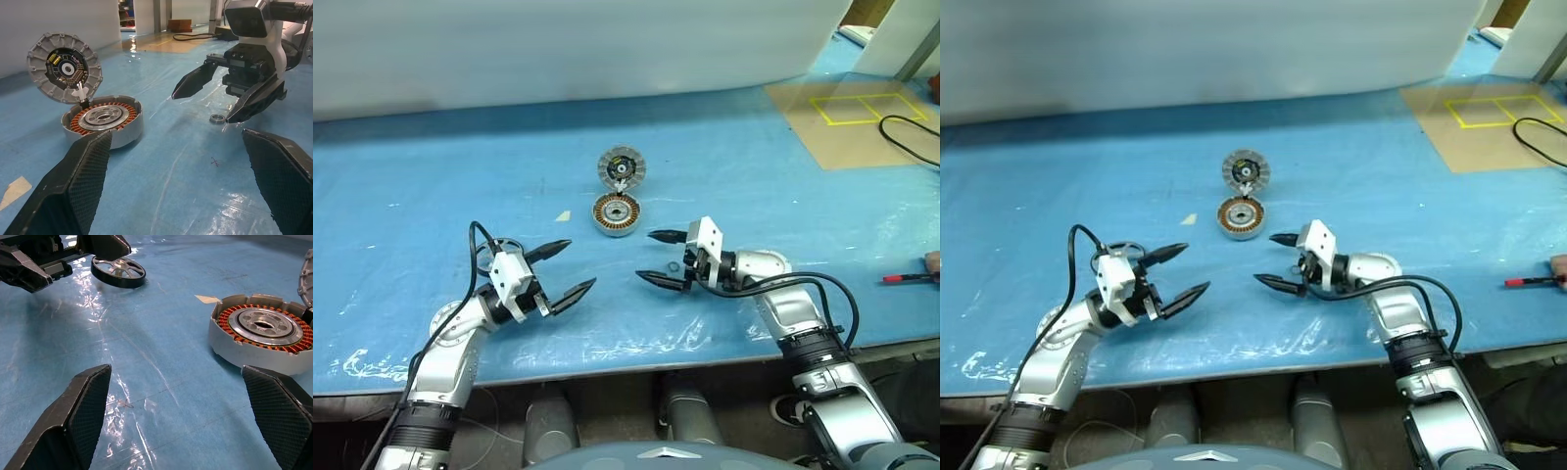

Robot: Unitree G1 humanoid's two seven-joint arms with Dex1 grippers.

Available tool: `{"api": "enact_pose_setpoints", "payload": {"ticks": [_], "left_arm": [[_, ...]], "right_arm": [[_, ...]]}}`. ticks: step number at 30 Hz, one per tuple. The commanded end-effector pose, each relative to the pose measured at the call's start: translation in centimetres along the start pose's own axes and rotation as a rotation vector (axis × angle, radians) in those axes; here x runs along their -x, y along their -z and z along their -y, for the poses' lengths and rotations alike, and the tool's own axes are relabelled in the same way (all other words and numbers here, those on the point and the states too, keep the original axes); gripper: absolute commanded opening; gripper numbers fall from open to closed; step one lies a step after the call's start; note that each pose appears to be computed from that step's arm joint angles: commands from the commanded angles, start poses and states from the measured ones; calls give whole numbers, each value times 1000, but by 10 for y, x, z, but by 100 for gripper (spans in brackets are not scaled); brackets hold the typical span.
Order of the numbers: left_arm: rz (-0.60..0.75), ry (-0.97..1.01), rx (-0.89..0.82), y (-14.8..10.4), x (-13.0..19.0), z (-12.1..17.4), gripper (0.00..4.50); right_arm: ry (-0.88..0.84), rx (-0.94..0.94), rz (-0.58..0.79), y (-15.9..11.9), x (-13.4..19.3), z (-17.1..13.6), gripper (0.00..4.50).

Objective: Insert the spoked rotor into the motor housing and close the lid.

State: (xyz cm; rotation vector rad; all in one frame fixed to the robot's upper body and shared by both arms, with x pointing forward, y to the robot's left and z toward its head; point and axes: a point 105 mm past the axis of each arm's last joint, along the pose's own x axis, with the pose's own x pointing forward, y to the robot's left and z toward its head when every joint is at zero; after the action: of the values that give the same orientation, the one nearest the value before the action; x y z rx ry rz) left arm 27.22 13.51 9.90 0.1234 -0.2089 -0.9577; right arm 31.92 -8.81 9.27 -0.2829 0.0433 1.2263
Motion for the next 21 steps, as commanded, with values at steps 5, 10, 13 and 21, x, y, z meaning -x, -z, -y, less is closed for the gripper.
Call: {"api": "enact_pose_setpoints", "payload": {"ticks": [5,10,13,21], "left_arm": [[26,-9,-48,-11,3,-4,448],[28,-6,-49,-11,1,-5,448],[28,-3,-48,-11,1,-5,448],[30,3,-45,-10,-1,-4,448]], "right_arm": [[-7,39,25,-9,1,1,450],[-1,39,27,-9,2,1,450],[0,39,27,-8,2,1,450],[6,42,27,-9,3,2,450]]}}
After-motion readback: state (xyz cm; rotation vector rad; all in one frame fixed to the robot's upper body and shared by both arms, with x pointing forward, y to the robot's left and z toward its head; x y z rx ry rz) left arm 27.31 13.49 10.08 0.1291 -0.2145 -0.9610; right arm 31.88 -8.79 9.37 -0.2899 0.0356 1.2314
